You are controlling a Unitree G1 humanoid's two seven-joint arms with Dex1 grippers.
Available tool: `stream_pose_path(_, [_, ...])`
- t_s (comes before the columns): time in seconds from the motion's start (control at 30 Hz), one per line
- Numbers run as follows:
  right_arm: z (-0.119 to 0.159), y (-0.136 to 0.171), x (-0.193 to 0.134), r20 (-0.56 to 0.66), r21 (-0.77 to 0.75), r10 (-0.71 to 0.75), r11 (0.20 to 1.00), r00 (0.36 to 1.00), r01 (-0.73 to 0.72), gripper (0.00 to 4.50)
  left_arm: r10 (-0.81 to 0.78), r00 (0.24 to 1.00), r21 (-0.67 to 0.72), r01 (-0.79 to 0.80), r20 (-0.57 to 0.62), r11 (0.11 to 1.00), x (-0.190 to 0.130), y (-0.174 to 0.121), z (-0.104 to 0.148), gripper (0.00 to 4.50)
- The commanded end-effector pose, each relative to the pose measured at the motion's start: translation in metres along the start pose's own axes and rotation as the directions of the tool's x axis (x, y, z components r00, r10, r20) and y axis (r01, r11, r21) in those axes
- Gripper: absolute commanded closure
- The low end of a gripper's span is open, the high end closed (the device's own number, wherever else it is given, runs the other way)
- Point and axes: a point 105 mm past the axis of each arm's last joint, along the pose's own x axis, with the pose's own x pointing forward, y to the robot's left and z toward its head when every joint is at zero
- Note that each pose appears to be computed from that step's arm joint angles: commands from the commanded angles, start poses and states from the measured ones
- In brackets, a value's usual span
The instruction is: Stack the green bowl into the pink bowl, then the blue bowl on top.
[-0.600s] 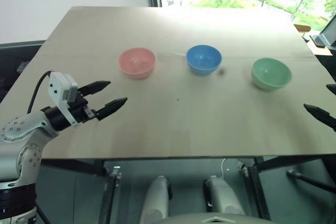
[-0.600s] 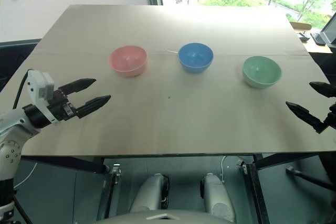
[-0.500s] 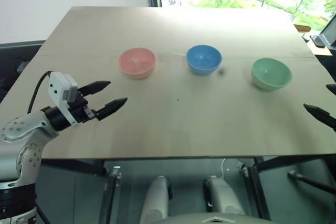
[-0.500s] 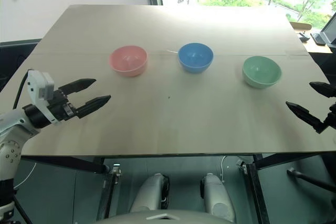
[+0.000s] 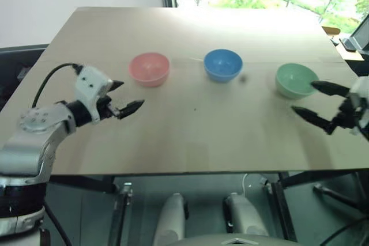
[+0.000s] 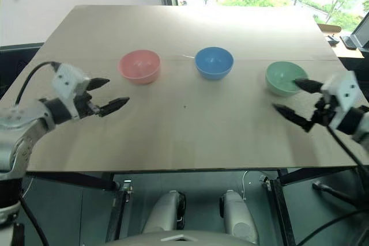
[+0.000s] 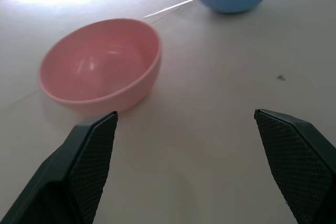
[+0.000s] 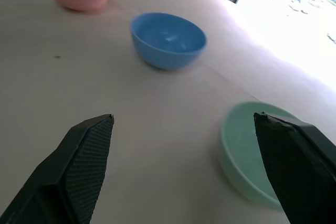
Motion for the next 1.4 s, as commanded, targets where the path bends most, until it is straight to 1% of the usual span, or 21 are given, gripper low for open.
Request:
stream_pose_path(0.03, [0.011,0.02,0.029,0.038,-0.067,0.073,0.995,0.997,-0.07,0.0,0.051,0.998,0.239,-0.039,-0.045,0.97,0.012,0.014,0.02,0.09])
stream_pose_path(0.1, [0.009,0.029,0.043,0.039,-0.076,0.097,0.993,0.995,-0.094,0.0,0.055,0.996,0.292,-0.035,-0.063,0.956,0.024,0.018,0.027,0.09])
stream_pose_path(0.2, [0.01,0.039,0.058,0.049,-0.092,0.131,0.988,0.99,-0.126,0.0,0.026,0.992,0.38,0.023,-0.123,0.925,0.045,0.019,0.03,0.09])
stream_pose_path(0.33, [0.018,0.041,0.067,0.077,-0.12,0.149,0.983,0.986,-0.139,0.0,-0.032,0.973,0.465,0.138,-0.228,0.875,0.076,0.017,0.027,0.09])
stream_pose_path(0.43, [0.02,0.043,0.069,0.087,-0.13,0.15,0.982,0.985,-0.138,0.0,-0.073,0.964,0.507,0.199,-0.257,0.839,0.095,0.014,0.027,0.09])
stream_pose_path(0.47, [0.021,0.043,0.07,0.092,-0.133,0.144,0.982,0.985,-0.131,0.0,-0.088,0.961,0.516,0.217,-0.262,0.829,0.1,0.013,0.027,0.62])
stream_pose_path(0.5, [0.022,0.043,0.07,0.095,-0.135,0.14,0.983,0.986,-0.127,0.0,-0.099,0.959,0.522,0.23,-0.267,0.822,0.103,0.013,0.027,0.82])
stream_pose_path(0.53, [0.022,0.043,0.07,0.097,-0.137,0.137,0.983,0.986,-0.123,0.0,-0.106,0.957,0.524,0.237,-0.269,0.818,0.105,0.013,0.027,1.33])
stream_pose_path(0.57, [0.022,0.043,0.07,0.098,-0.138,0.13,0.984,0.987,-0.115,0.0,-0.119,0.954,0.523,0.252,-0.275,0.814,0.107,0.012,0.027,1.73])
stream_pose_path(0.6, [0.022,0.043,0.069,0.1,-0.137,0.118,0.985,0.988,-0.104,0.0,-0.131,0.951,0.522,0.265,-0.279,0.811,0.11,0.011,0.027,1.85])
stream_pose_path(0.63, [0.022,0.042,0.069,0.101,-0.136,0.108,0.986,0.989,-0.094,0.0,-0.142,0.948,0.523,0.278,-0.285,0.806,0.111,0.011,0.027,2.47])
stream_pose_path(0.67, [0.021,0.042,0.068,0.1,-0.135,0.101,0.987,0.99,-0.088,0.0,-0.159,0.944,0.519,0.294,-0.289,0.803,0.113,0.009,0.027,2.79])
stream_pose_path(0.7, [0.021,0.042,0.067,0.099,-0.135,0.097,0.987,0.99,-0.083,0.0,-0.168,0.942,0.517,0.301,-0.29,0.801,0.114,0.008,0.027,3.26])
stream_pose_path(0.8, [0.02,0.042,0.065,0.093,-0.135,0.081,0.988,0.992,-0.068,0.0,-0.195,0.94,0.511,0.318,-0.28,0.799,0.118,0.006,0.031,4.46])
stream_pose_path(0.9, [0.018,0.04,0.061,0.087,-0.137,0.059,0.99,0.995,-0.046,0.0,-0.25,0.935,0.497,0.347,-0.252,0.796,0.117,0.0,0.042,4.46])
stream_pose_path(0.97, [0.017,0.038,0.058,0.084,-0.136,0.051,0.99,0.995,-0.039,0.0,-0.32,0.923,0.522,0.385,-0.214,0.761,0.112,-0.01,0.052,4.46])
stream_pose_path(1.03, [0.015,0.036,0.052,0.081,-0.132,0.036,0.991,0.996,-0.025,0.0,-0.453,0.878,0.547,0.457,-0.154,0.701,0.1,-0.032,0.067,4.46])
stream_pose_path(1.17, [0.01,0.033,0.04,0.066,-0.122,0.017,0.992,0.998,-0.009,0.0,-0.589,0.803,0.587,0.523,-0.096,0.617,0.084,-0.062,0.083,4.46])
stream_pose_path(1.27, [0.004,0.031,0.032,0.042,-0.115,-0.005,0.993,0.999,0.01,0.0,-0.672,0.733,0.598,0.587,-0.106,0.546,0.078,-0.087,0.083,4.46])
stream_pose_path(1.37, [0.004,0.033,0.03,0.044,-0.11,-0.008,0.994,0.999,0.013,0.0,-0.703,0.699,0.579,0.63,-0.133,0.517,0.08,-0.101,0.074,4.46])
stream_pose_path(1.4, [0.004,0.034,0.03,0.045,-0.11,-0.008,0.994,0.999,0.013,0.0,-0.717,0.683,0.572,0.646,-0.138,0.506,0.079,-0.104,0.073,4.14])
